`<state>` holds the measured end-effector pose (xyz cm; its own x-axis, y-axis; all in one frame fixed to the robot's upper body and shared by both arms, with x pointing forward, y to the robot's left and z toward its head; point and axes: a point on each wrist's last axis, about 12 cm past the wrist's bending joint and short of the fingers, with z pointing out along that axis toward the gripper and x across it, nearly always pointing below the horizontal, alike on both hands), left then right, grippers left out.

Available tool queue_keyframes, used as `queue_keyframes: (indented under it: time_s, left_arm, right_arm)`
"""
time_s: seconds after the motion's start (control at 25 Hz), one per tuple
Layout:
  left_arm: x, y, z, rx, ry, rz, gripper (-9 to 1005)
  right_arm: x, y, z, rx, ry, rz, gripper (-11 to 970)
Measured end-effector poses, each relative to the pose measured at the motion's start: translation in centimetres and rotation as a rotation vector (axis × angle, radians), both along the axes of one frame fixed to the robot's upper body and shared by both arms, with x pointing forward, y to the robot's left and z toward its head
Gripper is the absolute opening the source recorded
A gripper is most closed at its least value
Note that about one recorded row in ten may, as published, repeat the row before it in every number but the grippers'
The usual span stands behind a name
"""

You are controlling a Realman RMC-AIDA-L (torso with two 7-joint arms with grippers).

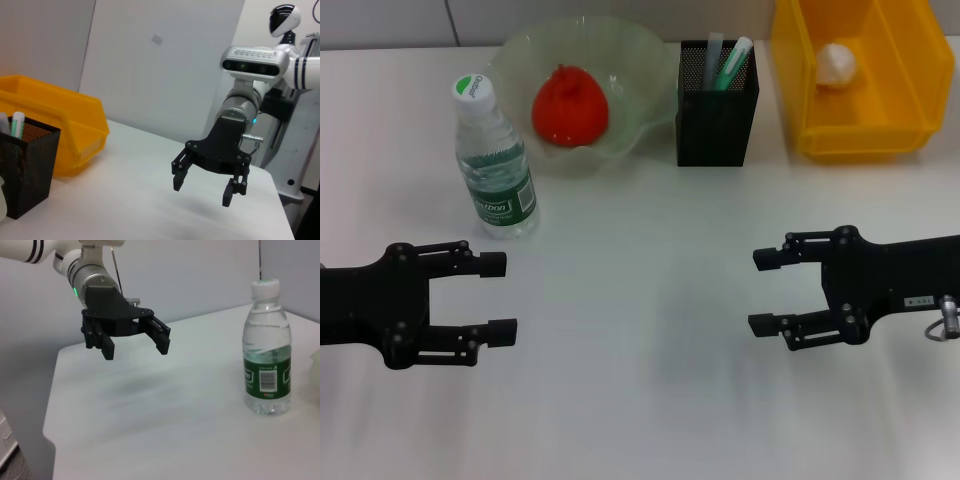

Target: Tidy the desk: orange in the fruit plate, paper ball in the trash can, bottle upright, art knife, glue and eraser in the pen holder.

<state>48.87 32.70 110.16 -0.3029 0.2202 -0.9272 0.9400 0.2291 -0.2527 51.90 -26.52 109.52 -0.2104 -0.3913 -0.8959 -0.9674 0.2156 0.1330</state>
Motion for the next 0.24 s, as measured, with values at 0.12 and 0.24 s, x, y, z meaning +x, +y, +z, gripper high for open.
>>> queue_keyframes:
  time_s: [0.12,0.24]
  left_arm:
    - [-0.07,0.04,-0.01,0.002,0.007,-0.004,802]
    - [-0.12,0.0,-0.15,0.009,0.019,-0.004,802]
  right_arm:
    - [-0.08,-0.16,-0.11,0.005,0.008,-0.006,766]
    - [-0.11,-0.12,-0.2,0.008,0.008,-0.008,766]
